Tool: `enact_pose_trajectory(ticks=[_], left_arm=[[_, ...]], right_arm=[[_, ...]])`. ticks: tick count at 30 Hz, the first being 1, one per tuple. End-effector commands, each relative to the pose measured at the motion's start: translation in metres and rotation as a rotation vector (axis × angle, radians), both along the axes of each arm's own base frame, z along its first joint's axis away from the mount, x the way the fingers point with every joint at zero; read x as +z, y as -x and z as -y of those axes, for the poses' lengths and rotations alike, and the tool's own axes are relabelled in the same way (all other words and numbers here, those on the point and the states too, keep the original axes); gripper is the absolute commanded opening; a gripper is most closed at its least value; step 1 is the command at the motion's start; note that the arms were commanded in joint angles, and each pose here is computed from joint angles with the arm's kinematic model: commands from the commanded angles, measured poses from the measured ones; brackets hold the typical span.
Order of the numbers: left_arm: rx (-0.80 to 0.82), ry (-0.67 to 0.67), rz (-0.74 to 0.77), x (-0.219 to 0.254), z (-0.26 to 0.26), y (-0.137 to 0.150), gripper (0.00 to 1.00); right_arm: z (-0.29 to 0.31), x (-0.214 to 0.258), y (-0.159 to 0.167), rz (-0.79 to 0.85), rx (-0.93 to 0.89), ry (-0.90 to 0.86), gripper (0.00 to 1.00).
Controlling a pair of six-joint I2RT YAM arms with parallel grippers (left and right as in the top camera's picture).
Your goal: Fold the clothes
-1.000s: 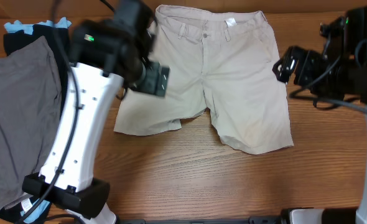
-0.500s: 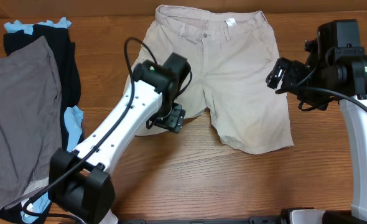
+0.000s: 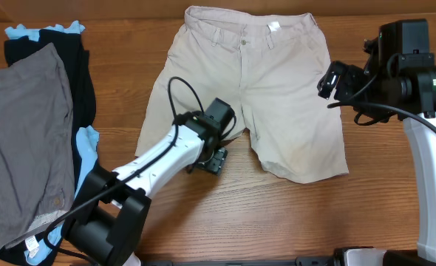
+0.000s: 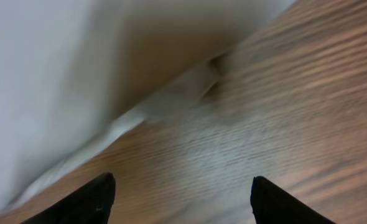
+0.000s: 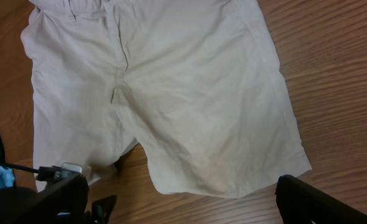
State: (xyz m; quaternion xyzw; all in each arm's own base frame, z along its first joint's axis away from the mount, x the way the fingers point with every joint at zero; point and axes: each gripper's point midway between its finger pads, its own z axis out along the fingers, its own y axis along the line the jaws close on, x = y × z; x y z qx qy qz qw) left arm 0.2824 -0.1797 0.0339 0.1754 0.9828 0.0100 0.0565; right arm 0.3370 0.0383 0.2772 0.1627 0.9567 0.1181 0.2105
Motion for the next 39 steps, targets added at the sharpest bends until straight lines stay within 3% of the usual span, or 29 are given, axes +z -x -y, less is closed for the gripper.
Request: enact_pose_trajectory(ticks=[1, 7, 16, 21, 24, 26, 27, 32, 39], left_arm=[[-0.008, 0.005, 0.071, -0.002, 0.003, -0.009, 0.72], [0.001, -0.028, 0.131, -0.014, 0.002, -0.027, 0.72], [-0.001, -0.060, 0.095, -0.053, 0.004, -0.031, 0.70], [0.000, -0.064, 0.091, -0.054, 0.003, -0.030, 0.40], [0.006, -0.084, 0.107, -0.053, -0.001, -0.033, 0.31], [0.006, -0.090, 0.111, -0.053, -0.002, -0.034, 0.17], [0.006, -0.091, 0.110, -0.053, -0.002, -0.034, 0.04], [0.005, -0.127, 0.057, -0.040, -0.006, -0.028, 0.04], [-0.011, -0.149, -0.101, 0.021, -0.002, -0.014, 0.04]], right_arm=[[0.002, 0.005, -0.001, 0.028, -0.004, 0.013, 1.00], [0.002, 0.007, -0.004, 0.042, -0.004, 0.012, 1.00], [0.002, 0.010, -0.009, 0.067, -0.006, 0.013, 1.00], [0.002, 0.011, -0.011, 0.075, -0.006, 0.013, 1.00], [0.002, 0.011, -0.011, 0.077, -0.006, 0.013, 1.00], [0.002, 0.011, -0.011, 0.077, -0.006, 0.014, 1.00], [0.002, 0.011, -0.011, 0.077, -0.006, 0.014, 1.00], [0.002, 0.011, -0.012, 0.077, -0.006, 0.013, 1.00], [0.002, 0.011, -0.011, 0.076, -0.006, 0.013, 1.00]])
